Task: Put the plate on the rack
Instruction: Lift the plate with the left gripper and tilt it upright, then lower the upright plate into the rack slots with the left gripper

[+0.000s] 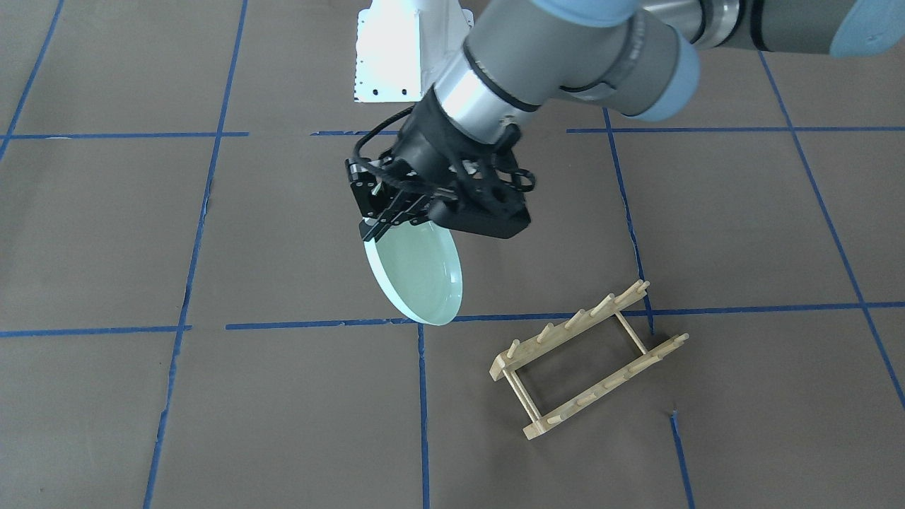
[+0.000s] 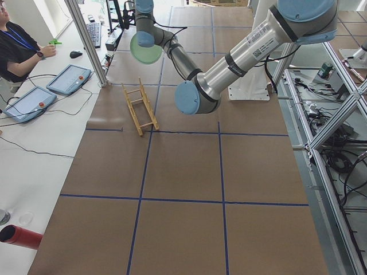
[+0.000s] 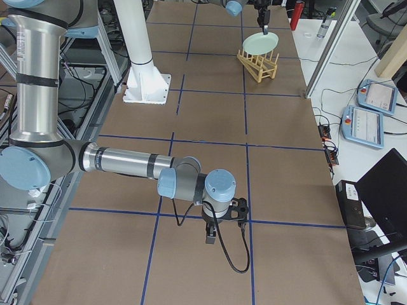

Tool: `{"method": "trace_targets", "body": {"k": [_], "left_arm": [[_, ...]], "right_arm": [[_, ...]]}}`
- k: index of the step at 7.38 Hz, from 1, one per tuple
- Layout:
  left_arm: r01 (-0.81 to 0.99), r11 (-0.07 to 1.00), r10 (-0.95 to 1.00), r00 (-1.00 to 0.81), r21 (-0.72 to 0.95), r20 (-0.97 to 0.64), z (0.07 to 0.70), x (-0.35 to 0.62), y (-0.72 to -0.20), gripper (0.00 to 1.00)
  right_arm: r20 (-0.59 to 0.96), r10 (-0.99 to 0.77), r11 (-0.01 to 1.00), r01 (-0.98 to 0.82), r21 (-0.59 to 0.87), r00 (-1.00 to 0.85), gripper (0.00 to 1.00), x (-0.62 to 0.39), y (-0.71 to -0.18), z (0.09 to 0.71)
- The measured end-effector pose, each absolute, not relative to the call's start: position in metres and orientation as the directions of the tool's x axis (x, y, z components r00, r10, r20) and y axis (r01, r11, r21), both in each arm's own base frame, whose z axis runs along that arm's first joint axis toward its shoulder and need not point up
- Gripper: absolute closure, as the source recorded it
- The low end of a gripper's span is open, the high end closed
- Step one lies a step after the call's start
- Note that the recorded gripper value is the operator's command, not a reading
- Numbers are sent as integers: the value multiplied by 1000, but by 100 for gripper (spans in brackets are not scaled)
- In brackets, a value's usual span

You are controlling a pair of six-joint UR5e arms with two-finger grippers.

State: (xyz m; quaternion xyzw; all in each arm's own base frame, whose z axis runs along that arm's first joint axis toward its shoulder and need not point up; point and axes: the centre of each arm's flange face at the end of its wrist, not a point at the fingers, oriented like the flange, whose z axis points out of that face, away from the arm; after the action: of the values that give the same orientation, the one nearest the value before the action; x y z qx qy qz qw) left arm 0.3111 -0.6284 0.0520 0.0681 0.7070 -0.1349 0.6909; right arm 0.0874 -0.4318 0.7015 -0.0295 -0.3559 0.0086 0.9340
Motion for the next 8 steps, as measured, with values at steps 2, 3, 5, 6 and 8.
{"method": "trace_targets", "body": {"k": [2, 3, 5, 6, 8], "left_arm": [[347, 928, -97, -125, -135, -987, 117, 271, -653, 100], [394, 903, -100, -191, -170, -976, 143, 264, -663, 100], [490, 832, -103, -326, -261, -940, 178, 258, -679, 100], [507, 815, -104, -350, -281, -931, 195, 257, -682, 100], [515, 804, -116, -356, -298, -927, 219, 261, -685, 100]], "right_arm": [[664, 38, 998, 4, -61, 747, 0, 88, -432, 701], [664, 38, 998, 4, -61, 747, 0, 88, -432, 701], [664, 38, 998, 4, -62, 746, 0, 88, -432, 702], [664, 38, 998, 5, -62, 747, 0, 87, -432, 702], [664, 37, 998, 5, -62, 747, 0, 87, -432, 702]]}}
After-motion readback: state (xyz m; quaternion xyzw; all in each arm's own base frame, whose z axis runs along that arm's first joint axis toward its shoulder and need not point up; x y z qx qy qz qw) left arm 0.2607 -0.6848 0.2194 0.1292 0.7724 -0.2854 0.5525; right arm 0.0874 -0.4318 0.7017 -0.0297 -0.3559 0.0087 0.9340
